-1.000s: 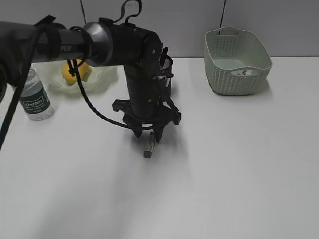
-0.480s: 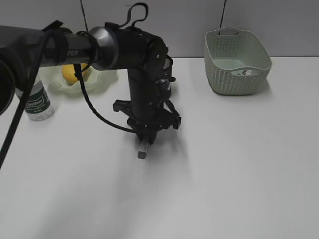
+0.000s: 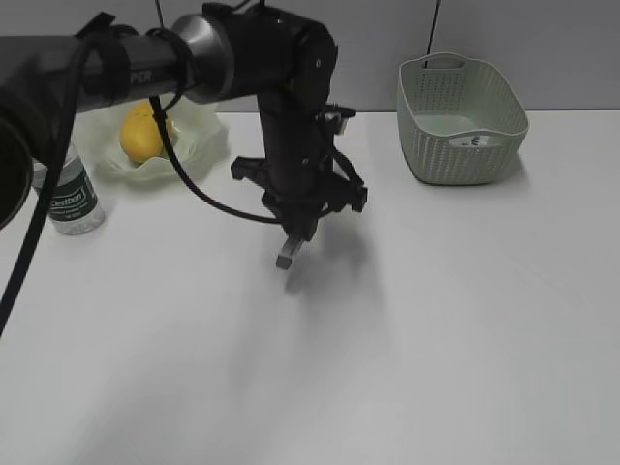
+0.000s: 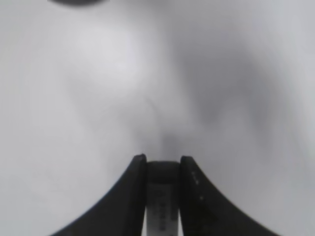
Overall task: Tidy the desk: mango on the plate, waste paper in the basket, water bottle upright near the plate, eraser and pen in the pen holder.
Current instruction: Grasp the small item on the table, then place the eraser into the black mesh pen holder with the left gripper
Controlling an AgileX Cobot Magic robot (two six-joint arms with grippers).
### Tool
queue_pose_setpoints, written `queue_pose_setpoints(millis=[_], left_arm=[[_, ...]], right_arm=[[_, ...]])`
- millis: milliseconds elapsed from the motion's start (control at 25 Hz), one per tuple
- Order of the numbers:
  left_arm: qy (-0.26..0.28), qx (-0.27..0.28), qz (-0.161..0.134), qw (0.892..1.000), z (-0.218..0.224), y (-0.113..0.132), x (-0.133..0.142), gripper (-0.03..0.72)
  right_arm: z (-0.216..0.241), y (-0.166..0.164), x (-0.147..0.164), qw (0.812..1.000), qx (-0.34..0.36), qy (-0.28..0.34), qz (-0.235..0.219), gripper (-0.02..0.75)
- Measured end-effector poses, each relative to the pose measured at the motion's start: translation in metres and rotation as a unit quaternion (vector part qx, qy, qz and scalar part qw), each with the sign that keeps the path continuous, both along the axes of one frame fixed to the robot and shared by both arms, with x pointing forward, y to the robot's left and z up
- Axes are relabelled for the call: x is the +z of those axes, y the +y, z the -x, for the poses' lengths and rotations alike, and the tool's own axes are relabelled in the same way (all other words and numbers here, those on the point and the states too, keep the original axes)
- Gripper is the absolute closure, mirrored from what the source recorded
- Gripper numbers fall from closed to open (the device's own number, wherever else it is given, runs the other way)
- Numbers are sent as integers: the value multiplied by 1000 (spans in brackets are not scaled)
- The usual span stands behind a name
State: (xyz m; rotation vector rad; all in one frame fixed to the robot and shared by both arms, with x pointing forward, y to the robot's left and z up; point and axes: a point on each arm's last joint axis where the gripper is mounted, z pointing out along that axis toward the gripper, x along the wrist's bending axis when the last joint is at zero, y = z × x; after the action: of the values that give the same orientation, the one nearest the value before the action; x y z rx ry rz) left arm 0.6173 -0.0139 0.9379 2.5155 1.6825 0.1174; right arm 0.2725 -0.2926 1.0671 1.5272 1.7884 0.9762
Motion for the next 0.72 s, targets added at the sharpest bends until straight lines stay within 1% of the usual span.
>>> queue_pose_setpoints(millis=[80,200,280,400,520,680,720], left_arm=[[-43,-3,12,999,-9,-4,25,531],[-114,-5,38,993,-21,-8,65,532],[-159,-5,50,986,-26,-8,90,532],[-238,-7,68,969,-34,-7,120,532],[-287,-13,80,954,-42,-7,130,532],[-312,-15,88,946,-55,-6,122,532],[-314,-14,87,945,-58,-5,117,532]], right_arm=[[0,0,0,1000,0,0,0,279],[0,0,0,1000,0,0,0,279],[0,0,0,1000,0,0,0,279],[0,0,0,1000,0,0,0,279],[0,0,0,1000,0,0,0,279],[0,0,0,1000,0,0,0,279],[0,0,0,1000,0,0,0,279]])
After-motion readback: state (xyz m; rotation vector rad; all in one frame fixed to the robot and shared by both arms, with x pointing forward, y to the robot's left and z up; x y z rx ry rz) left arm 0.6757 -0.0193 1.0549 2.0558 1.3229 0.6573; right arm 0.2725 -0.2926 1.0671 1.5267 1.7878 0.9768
